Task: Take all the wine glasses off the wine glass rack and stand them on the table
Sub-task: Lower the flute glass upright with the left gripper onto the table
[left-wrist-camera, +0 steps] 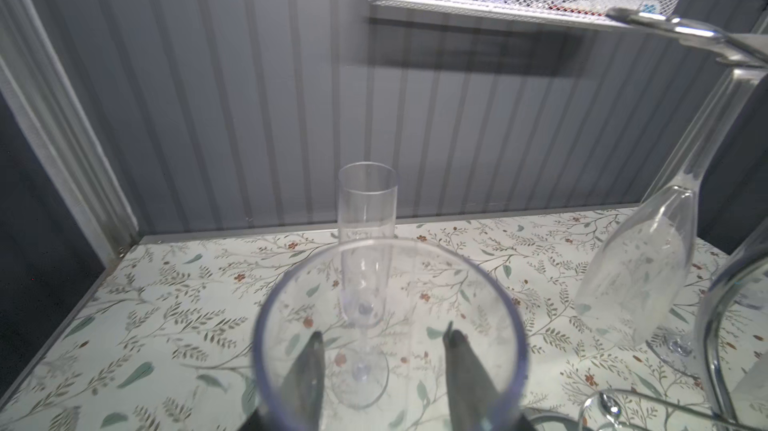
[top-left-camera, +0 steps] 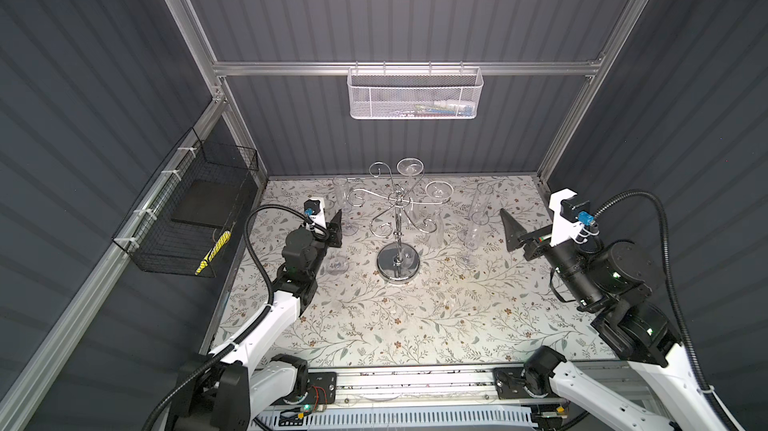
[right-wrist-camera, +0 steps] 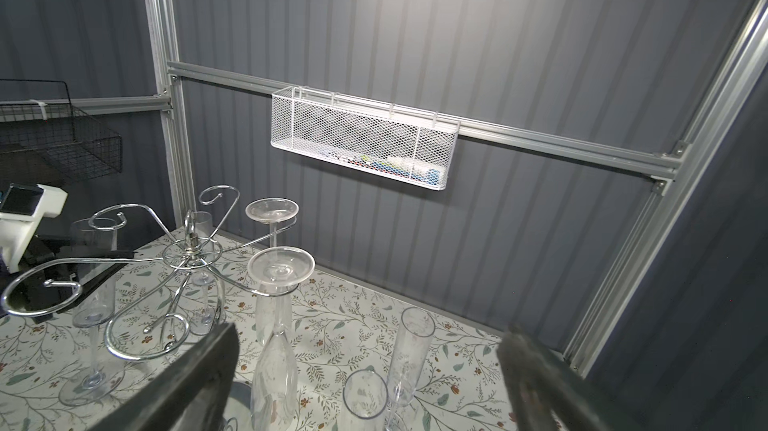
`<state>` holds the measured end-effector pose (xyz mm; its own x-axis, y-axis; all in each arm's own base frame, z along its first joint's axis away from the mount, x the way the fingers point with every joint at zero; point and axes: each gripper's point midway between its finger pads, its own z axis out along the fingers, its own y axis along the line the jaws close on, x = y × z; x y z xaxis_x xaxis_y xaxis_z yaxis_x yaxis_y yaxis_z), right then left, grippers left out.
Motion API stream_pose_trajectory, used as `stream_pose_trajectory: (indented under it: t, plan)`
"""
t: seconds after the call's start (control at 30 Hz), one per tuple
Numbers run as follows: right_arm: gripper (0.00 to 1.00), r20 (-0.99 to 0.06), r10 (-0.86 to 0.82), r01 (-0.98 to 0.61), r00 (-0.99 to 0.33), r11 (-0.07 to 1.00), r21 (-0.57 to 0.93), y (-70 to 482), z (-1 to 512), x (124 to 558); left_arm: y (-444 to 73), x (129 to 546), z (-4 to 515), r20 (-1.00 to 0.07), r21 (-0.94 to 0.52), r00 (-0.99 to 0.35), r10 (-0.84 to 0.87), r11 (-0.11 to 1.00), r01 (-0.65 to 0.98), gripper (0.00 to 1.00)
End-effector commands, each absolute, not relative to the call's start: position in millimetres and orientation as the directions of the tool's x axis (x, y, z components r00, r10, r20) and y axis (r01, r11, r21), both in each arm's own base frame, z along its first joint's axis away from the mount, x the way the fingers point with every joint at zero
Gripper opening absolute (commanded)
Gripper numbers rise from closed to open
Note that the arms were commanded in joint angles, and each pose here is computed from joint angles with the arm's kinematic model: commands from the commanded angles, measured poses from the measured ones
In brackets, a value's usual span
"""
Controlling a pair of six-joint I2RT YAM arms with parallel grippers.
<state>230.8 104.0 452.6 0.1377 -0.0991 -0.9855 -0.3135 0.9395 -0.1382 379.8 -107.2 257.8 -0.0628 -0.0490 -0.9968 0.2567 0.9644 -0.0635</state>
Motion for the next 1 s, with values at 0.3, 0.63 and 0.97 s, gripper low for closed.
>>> stream_pose_trajectory:
  t: [0.3,0.63,0.97]
  plan:
    - [0.99,-0.990,-0.068,-0.321,0.125,0.941,-0.105,109,446,251,-129,413,261,-0.994,-0.017,0.098,-0.054,0.938,0.345,0.33]
    - [0.99,-0.994,-0.055,-0.326,0.090,0.942,-0.081,110,433,260,-132,422,248,-0.989,0.008,0.139,-0.042,0.939,0.344,0.33]
    - [0.99,-0.997,-0.050,-0.327,0.065,0.942,-0.068,109,426,263,-135,422,229,-0.989,0.005,0.139,-0.048,0.934,0.358,0.36]
